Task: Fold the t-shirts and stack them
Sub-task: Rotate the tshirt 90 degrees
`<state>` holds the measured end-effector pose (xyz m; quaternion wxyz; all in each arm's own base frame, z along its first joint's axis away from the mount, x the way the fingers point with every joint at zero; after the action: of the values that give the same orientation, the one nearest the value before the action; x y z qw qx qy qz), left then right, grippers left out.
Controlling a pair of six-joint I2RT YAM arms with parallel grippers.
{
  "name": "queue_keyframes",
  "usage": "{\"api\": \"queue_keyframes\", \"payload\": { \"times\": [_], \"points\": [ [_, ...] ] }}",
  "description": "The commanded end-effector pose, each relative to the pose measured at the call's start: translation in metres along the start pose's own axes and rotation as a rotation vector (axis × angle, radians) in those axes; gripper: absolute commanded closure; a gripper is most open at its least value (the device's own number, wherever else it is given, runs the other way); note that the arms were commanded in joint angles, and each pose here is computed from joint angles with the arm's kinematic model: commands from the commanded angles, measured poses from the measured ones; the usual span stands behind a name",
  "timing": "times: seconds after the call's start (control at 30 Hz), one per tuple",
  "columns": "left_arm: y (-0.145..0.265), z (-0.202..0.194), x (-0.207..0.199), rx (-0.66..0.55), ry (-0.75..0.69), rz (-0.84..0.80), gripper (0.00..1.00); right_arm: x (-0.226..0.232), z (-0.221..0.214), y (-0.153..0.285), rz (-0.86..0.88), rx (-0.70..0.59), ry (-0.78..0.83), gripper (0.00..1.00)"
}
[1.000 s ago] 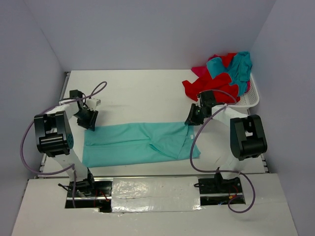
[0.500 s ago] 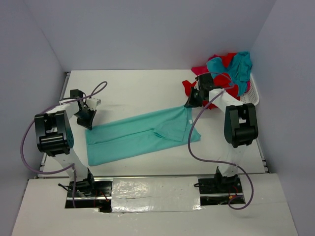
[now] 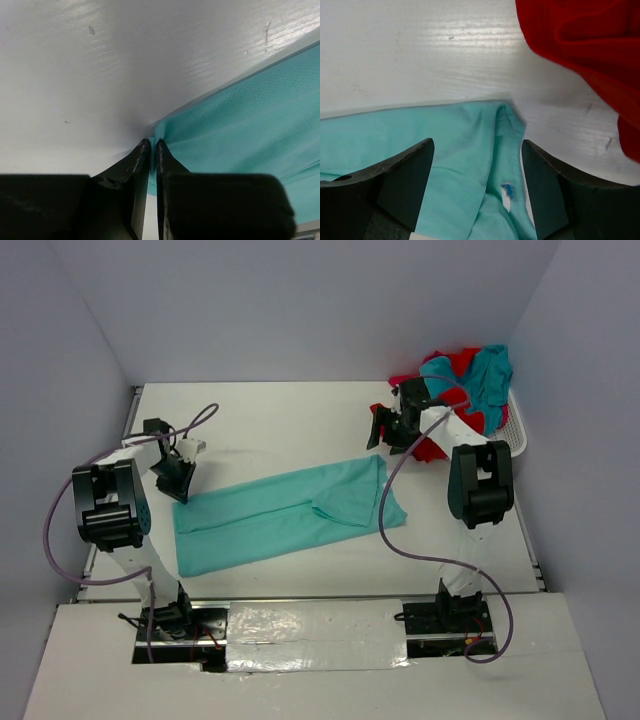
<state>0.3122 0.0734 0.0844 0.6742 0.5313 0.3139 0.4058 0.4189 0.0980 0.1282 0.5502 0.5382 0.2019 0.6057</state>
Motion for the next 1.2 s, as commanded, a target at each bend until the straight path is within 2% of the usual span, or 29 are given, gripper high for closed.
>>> {"api": "queue_keyframes", "payload": {
  "times": [0.0,0.07,0.1,0.13,0.3,0.43,0.67,0.7,0.83,0.87,0.93,0.97,1.03,1.13,1.17],
  "points": [
    [-0.021,-0.006,0.003,0.03,-0.007,-0.01,0.77,0.021,-0.003,0.05,-0.033,-0.053,0.059,0.21],
    [-0.02,-0.007,0.001,0.03,-0.011,-0.016,0.81,0.014,-0.025,0.066,-0.073,-0.056,0.035,0.17],
    [-0.02,-0.007,0.001,0.03,-0.011,-0.017,0.84,0.0,-0.05,0.06,-0.103,-0.01,-0.021,0.17],
    [-0.021,-0.008,0.001,0.031,-0.008,-0.012,0.86,-0.001,-0.059,0.074,-0.089,-0.037,-0.042,0.18],
    [-0.022,-0.013,-0.003,0.038,-0.009,-0.012,0.99,-0.04,-0.13,0.068,-0.122,0.0,-0.202,0.2],
    [-0.019,-0.017,-0.005,0.047,-0.021,-0.011,1.0,-0.048,-0.154,0.06,-0.095,0.028,-0.304,0.21],
    [-0.008,-0.018,-0.007,0.029,-0.044,0.005,1.0,-0.056,-0.159,0.029,-0.125,0.066,-0.383,0.23],
    [-0.008,-0.019,-0.007,0.029,-0.044,0.007,1.0,-0.056,-0.159,0.023,-0.133,0.087,-0.388,0.25],
    [-0.007,-0.025,-0.008,0.036,-0.041,-0.003,1.0,-0.046,-0.138,0.017,-0.118,0.07,-0.343,0.77],
    [-0.007,-0.028,-0.009,0.036,-0.034,-0.013,1.0,-0.044,-0.136,0.016,-0.117,0.085,-0.333,0.81],
    [-0.004,-0.031,-0.009,0.015,-0.017,-0.031,0.96,-0.033,-0.121,0.007,-0.101,0.1,-0.281,0.94],
    [-0.003,-0.033,-0.01,0.012,-0.014,-0.037,0.88,-0.03,-0.118,0.005,-0.109,0.118,-0.267,0.97],
    [-0.001,-0.037,-0.011,0.0,-0.004,-0.059,0.8,-0.015,-0.097,-0.006,-0.101,0.117,-0.206,1.0],
    [0.003,-0.043,-0.011,-0.013,0.012,-0.082,0.55,0.004,-0.067,-0.02,-0.081,0.11,-0.171,1.0],
    [0.003,-0.045,-0.013,-0.016,0.021,-0.099,0.42,0.019,-0.044,-0.018,-0.052,0.075,-0.162,1.0]
  ]
}}
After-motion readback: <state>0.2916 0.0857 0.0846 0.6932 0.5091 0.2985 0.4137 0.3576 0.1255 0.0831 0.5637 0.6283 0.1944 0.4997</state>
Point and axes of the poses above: each gripper's point midway between its finger pads, its own y axis back along the fingers, its own x axis along the line the jaws close on, z = x × y, the point moved 7 cm from there along y, back along the fingers, and after that the axes turned 12 degrees about -y, right-handed, at the moved point
